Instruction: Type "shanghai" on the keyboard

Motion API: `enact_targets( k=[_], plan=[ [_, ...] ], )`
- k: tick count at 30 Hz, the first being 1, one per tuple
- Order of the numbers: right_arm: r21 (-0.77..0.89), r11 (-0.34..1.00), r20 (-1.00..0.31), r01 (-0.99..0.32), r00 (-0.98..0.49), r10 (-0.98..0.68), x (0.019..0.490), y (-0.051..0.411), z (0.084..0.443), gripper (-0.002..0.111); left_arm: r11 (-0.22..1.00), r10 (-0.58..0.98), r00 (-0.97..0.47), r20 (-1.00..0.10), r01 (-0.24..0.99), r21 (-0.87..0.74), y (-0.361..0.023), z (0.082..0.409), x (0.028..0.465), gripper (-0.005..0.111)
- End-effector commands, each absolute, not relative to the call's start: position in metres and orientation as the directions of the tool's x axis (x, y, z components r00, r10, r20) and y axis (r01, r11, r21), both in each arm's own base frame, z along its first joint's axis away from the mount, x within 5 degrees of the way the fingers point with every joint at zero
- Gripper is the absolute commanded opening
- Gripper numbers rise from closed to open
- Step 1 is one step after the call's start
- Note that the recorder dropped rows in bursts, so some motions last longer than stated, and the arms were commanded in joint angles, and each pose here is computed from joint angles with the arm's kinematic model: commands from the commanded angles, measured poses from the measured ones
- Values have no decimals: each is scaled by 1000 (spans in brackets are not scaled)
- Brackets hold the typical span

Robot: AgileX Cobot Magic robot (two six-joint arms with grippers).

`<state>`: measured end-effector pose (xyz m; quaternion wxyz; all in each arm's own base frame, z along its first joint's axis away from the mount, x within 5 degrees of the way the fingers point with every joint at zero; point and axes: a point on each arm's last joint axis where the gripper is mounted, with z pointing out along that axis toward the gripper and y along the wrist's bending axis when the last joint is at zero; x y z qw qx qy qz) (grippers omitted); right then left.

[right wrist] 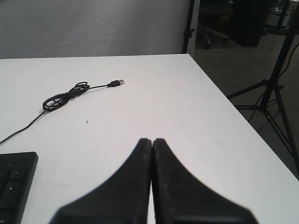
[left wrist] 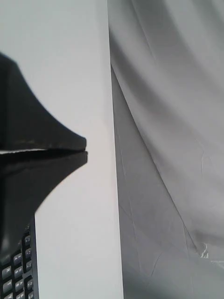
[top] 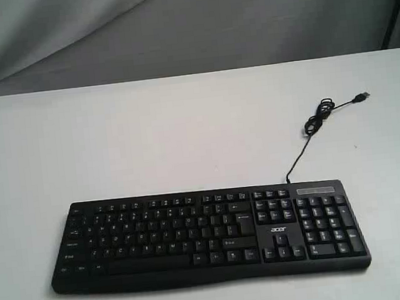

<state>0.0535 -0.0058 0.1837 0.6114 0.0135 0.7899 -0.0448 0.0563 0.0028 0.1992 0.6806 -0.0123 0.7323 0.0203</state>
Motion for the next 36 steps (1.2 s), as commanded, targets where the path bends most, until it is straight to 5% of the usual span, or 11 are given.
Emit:
enact_targets(
  k=[1,20,33,35,36],
  plan=[
    [-47,995,-968,86,-250,-25,53,-6,183,0,999,8,-66,-998,-39,10,2,199,56,0],
    [-76,994,-986,82,-153,-63,55,-6,192,0,999,8,-66,-998,-39,10,2,199,56,0],
    [-42,998,-887,57,457,-63,46,0,247,0,999,8,-66,-998,-39,10,2,199,56,0],
    [96,994,-784,-57,611,111,37,1,261,0,999,8,-66,-998,-39,10,2,199,56,0],
    [197,956,-660,-216,691,293,28,3,271,0,999,8,-66,-998,-39,10,2,199,56,0]
  ],
)
